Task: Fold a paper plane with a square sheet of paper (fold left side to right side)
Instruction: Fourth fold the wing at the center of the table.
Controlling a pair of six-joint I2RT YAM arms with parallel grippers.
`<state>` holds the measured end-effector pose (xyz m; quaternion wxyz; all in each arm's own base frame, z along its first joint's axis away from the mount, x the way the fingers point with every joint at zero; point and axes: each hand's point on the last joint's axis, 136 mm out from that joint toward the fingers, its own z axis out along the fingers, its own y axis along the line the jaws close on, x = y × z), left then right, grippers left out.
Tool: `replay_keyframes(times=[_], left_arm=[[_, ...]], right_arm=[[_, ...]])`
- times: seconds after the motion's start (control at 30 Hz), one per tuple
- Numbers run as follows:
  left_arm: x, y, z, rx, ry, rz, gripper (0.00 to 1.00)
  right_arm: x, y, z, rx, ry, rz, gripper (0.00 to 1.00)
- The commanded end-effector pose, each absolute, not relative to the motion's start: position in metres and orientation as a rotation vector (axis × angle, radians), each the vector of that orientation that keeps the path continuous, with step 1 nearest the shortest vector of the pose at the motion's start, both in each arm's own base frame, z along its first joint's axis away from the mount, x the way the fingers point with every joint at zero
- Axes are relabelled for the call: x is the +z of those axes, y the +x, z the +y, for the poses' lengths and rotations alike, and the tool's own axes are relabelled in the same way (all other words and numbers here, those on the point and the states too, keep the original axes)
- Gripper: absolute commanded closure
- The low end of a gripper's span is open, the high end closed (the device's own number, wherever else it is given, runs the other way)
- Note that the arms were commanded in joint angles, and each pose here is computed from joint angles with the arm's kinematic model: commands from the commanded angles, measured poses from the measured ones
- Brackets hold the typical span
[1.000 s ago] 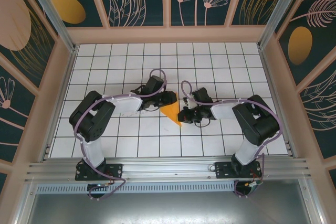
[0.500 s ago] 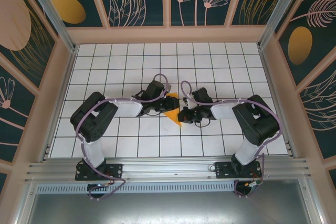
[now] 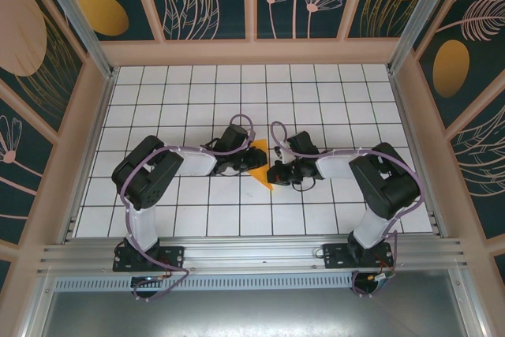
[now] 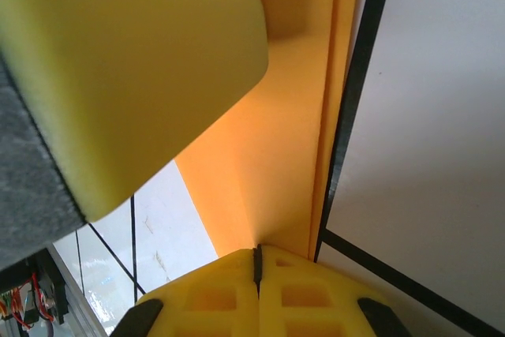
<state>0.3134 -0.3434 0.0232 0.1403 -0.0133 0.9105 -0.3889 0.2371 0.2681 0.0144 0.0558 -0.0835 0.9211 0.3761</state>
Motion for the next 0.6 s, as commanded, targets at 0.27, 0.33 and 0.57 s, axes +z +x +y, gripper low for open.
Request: replay_keyframes(times=[0.27, 0.33, 0.57], left_arm=[[0.003, 0.352, -0.311, -0.984, -0.060, 2.599, 0.73], [0.000, 0.357, -0.306, -0.969, -0.063, 2.599, 0.73], [0.001, 0.387, -0.299, -0.921, -0.042, 2.581, 0.72]], right_arm=[[-0.035, 0.199, 0.227, 0.852, -0.207, 3.055, 1.00], [-0.036, 0.198, 0.227, 0.853, -0.209, 3.058, 1.00], [-0.036, 0.194, 0.225, 0.854, -0.209, 3.065, 1.00]])
